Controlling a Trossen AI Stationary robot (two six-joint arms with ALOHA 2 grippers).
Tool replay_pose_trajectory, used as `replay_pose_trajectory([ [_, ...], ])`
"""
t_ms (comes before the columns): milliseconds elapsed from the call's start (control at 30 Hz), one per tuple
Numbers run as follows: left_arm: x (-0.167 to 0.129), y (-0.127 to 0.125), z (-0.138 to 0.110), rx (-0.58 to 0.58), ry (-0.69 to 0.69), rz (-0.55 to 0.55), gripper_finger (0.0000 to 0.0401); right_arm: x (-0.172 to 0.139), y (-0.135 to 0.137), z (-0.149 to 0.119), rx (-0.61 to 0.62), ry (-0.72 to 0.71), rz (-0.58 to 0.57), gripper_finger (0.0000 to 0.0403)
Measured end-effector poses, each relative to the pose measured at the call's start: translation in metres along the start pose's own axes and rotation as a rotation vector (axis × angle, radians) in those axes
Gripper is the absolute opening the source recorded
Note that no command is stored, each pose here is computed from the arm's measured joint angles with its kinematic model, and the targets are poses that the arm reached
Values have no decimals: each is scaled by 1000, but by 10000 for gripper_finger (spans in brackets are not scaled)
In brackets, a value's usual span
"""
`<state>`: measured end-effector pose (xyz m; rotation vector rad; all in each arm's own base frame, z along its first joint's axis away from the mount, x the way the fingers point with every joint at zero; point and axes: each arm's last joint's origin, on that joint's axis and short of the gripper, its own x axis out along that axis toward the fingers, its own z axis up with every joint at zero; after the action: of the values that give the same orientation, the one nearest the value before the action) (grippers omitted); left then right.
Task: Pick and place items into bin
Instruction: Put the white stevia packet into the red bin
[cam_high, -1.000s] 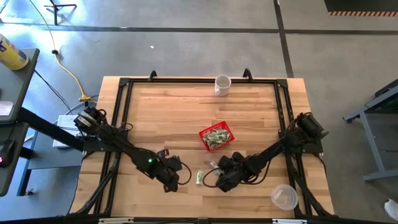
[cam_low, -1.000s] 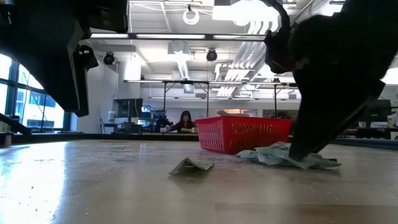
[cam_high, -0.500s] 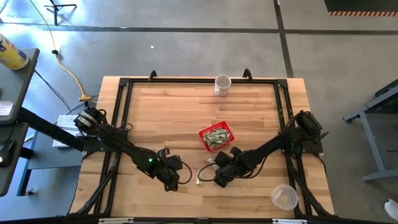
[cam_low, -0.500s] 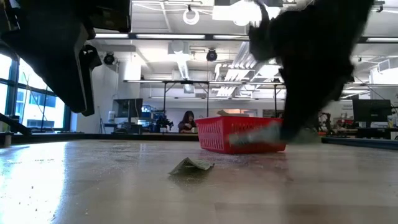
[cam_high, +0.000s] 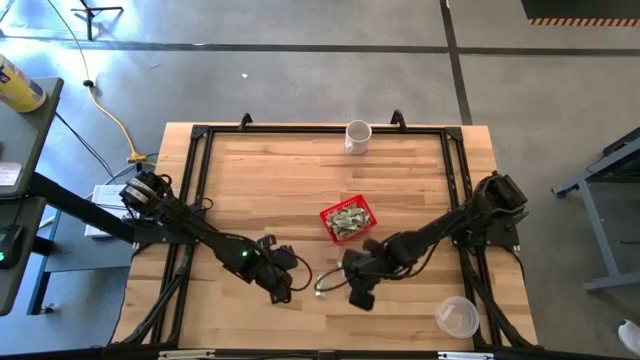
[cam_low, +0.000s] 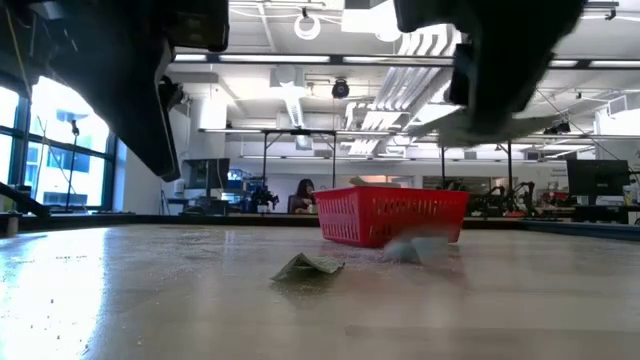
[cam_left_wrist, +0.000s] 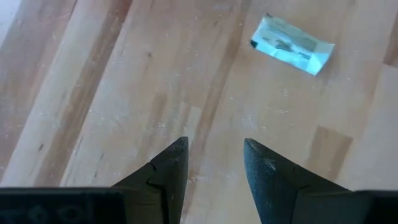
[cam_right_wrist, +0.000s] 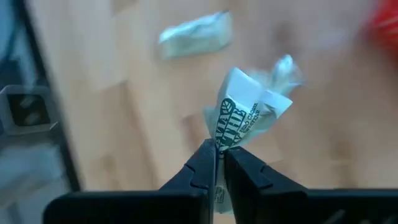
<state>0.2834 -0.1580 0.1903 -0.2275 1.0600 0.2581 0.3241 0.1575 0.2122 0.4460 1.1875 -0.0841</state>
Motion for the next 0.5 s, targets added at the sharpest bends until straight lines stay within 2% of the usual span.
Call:
replay_pose_trajectory([
  [100,0,0,1,-2,-4,-4,188,9,3,-7,-11,51,42,63],
  [267,0,0,1,-7,-3,-3,188,8,1,-12,56,46,-30,145],
  [500,0,0,1,-7,-3,-3,188,9,6,-19,-58,31,-52,228],
])
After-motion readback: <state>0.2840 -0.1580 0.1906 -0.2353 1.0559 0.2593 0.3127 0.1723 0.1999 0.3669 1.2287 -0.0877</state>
